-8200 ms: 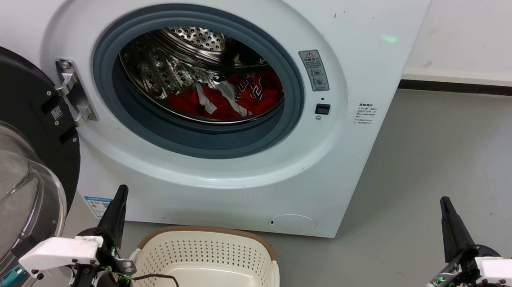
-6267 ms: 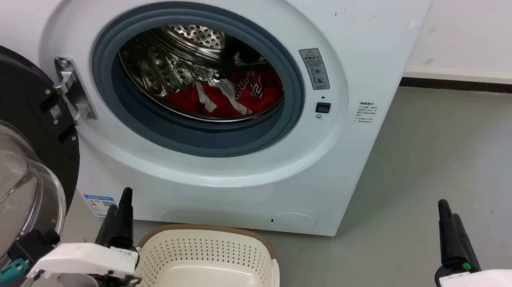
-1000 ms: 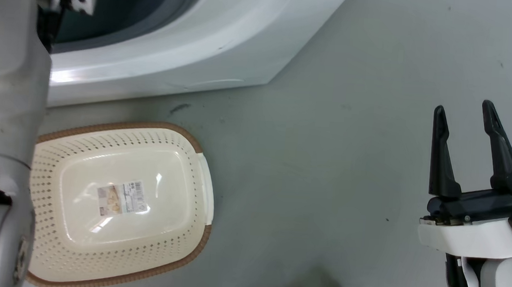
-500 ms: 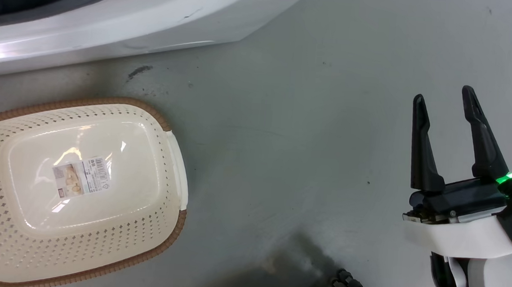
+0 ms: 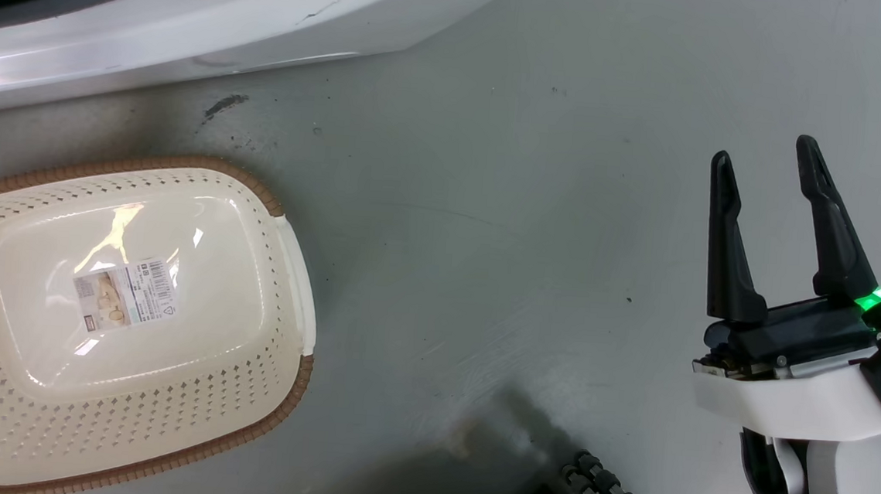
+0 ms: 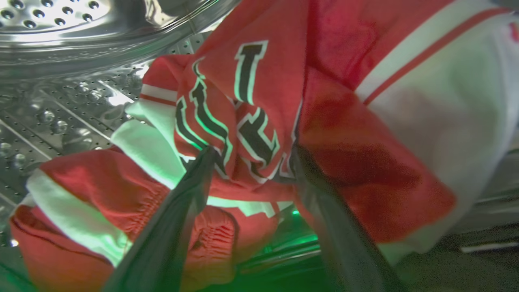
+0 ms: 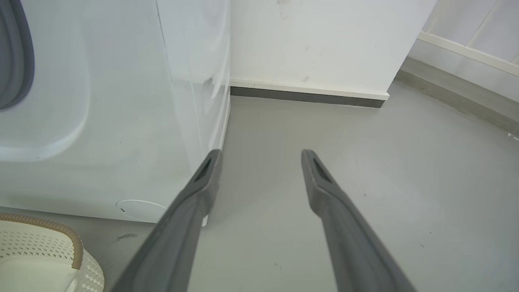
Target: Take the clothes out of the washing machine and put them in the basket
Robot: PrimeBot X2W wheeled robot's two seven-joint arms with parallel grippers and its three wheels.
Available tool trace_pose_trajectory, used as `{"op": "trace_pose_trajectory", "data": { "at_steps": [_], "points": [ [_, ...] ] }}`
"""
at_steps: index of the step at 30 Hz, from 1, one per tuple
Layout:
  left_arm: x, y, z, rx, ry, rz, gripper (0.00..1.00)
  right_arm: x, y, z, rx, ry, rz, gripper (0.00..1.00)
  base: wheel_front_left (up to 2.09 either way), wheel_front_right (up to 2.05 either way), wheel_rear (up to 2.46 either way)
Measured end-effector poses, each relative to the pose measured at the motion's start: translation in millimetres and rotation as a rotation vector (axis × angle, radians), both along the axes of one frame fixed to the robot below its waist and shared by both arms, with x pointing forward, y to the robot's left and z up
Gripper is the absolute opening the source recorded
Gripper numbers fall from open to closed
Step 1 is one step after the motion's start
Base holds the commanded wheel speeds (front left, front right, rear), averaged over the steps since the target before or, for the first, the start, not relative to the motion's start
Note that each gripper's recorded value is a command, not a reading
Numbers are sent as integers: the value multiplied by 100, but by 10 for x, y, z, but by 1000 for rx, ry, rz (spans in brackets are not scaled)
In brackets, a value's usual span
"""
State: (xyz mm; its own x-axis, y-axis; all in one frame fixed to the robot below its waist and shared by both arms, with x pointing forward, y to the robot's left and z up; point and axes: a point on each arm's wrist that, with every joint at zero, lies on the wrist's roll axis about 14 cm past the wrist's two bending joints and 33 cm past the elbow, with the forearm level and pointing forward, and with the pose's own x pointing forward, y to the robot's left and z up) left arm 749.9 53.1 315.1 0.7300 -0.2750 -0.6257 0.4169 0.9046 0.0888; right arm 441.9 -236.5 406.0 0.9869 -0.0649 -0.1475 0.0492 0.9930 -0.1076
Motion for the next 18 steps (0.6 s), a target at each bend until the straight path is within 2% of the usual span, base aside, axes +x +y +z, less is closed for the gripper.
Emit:
{"op": "trace_pose_trajectory", "data": {
  "at_steps": [1,2,3,10,18],
  "points": [
    [1,10,-7,8,-1,-3,100,1,-1,-4,0,1,0,100,0,0,0],
    [3,13,-6,8,-2,-3,36,3,0,-3,0,0,0,100,0,0,0],
    [0,11,-6,2,0,-1,0,6,1,0,0,-1,1,100,0,0,0],
    [-16,24,24,-22,-13,3,0,23,18,25,-1,-10,7,100,0,0,0],
    [-72,35,325,-83,-132,-2,0,42,75,186,-9,-53,28,100,0,0,0]
  ]
}}
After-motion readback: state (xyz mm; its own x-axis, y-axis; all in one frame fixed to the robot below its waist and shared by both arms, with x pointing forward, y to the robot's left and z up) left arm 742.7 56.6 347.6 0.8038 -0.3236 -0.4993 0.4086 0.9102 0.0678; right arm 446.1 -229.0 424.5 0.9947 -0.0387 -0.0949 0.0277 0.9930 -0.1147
